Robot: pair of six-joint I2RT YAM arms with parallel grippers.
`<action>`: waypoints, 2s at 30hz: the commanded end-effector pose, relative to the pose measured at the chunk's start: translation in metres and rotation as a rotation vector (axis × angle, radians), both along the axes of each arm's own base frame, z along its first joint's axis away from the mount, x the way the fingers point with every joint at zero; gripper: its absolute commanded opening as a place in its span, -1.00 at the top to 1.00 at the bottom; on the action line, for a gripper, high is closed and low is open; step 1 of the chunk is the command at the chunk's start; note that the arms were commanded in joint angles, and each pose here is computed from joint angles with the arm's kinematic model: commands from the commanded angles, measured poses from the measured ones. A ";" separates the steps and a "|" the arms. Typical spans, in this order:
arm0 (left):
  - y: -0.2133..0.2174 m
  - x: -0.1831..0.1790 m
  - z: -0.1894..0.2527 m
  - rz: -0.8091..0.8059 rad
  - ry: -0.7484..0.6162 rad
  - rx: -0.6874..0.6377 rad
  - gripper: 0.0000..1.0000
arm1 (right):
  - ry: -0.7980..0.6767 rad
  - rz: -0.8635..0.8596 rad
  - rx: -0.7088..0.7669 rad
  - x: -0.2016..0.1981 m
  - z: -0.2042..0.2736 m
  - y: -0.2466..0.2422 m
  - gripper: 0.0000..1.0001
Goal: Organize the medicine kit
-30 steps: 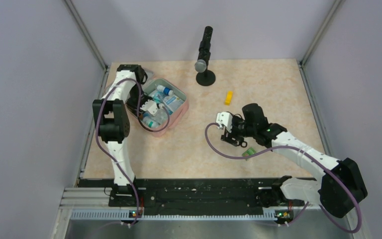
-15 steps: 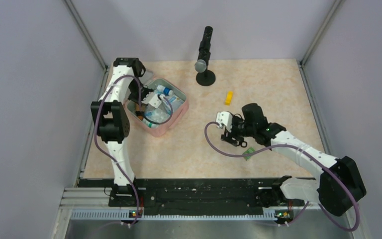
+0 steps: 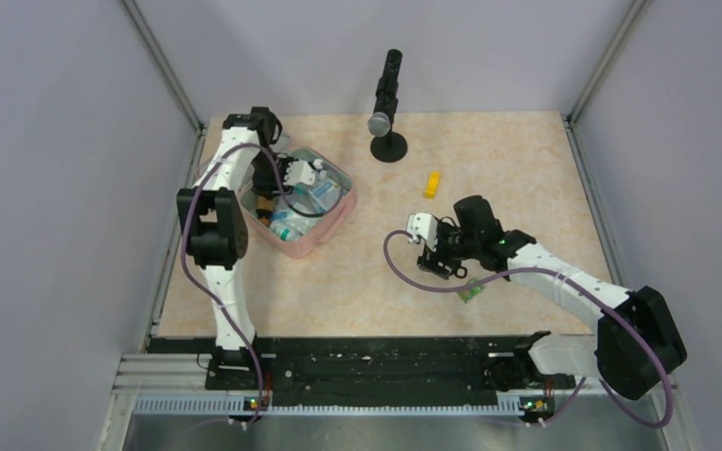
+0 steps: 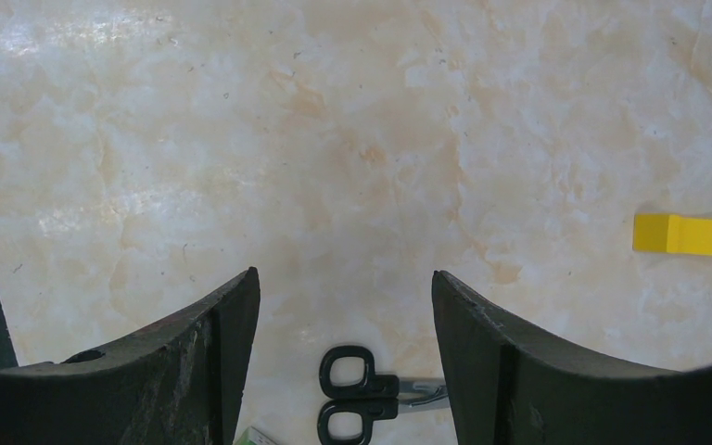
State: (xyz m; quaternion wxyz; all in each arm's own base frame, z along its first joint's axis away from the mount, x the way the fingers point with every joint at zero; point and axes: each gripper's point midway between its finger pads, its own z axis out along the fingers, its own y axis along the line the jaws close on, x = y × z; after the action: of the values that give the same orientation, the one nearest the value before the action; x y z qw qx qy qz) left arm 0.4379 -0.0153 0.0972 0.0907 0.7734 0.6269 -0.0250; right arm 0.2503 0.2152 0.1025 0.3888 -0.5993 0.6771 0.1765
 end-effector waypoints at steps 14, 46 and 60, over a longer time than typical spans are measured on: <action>0.004 -0.013 0.014 1.817 -0.038 -0.238 -0.20 | -0.064 -0.017 0.088 0.009 0.025 0.007 -0.35; 0.037 0.029 -0.035 1.896 -0.079 -0.231 0.10 | -0.055 -0.039 0.114 0.004 0.026 0.005 -0.36; 0.013 -0.001 0.006 1.966 0.033 -0.357 0.67 | -0.047 -0.039 0.116 0.007 0.024 0.007 -0.37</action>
State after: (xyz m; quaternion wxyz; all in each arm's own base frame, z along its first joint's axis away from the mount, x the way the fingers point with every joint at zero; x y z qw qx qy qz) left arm 0.4368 0.0051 0.0681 0.1362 -0.0909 0.9864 -0.0169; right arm 0.2523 0.2179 0.1182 0.4266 -0.5726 0.6746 0.1873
